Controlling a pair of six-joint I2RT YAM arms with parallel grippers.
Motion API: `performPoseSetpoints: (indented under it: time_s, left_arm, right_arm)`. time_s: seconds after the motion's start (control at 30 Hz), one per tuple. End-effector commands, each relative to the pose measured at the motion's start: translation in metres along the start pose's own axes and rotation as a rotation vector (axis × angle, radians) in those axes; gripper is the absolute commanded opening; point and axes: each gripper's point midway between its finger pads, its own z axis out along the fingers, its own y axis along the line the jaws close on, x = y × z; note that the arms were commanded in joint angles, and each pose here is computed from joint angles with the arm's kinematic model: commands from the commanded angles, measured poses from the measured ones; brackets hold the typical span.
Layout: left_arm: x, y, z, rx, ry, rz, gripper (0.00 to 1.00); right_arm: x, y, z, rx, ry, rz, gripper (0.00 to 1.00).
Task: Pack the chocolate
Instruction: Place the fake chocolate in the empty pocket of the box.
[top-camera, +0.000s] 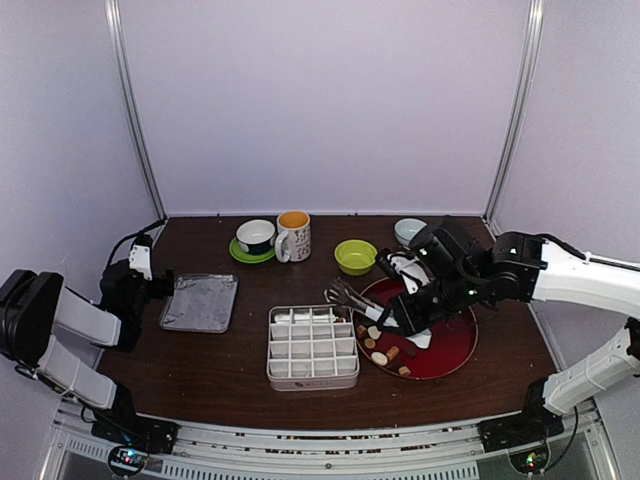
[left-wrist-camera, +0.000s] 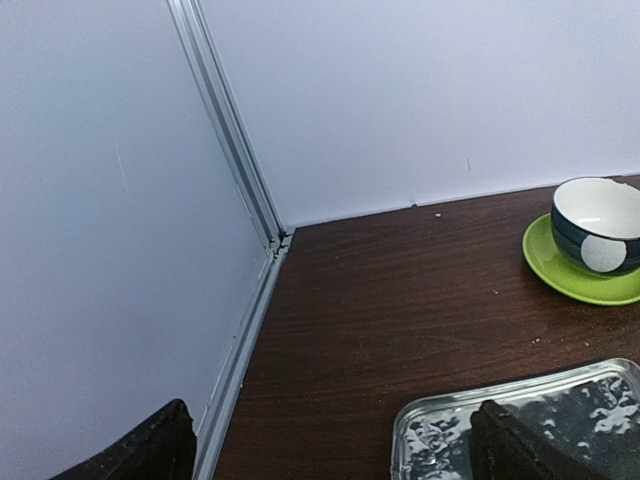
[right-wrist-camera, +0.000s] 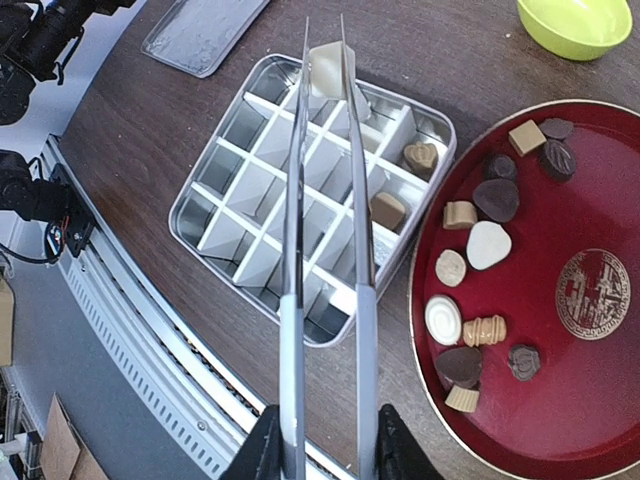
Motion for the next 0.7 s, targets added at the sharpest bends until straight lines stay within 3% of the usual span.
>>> performPoseSetpoints:
  time_s: [0.0, 0.67]
  left_arm:
    - [-0.020, 0.007, 0.003, -0.024, -0.071, -0.014, 0.98]
    - [-0.020, 0.007, 0.003, -0.024, -0.072, -0.014, 0.98]
  right_arm:
    - [-0.027, 0.028, 0.006, -0.070, -0.065, -0.057, 0.21]
    - [-0.032, 0.031, 0.075, 0.024, 0.014, -0.130, 0.24]
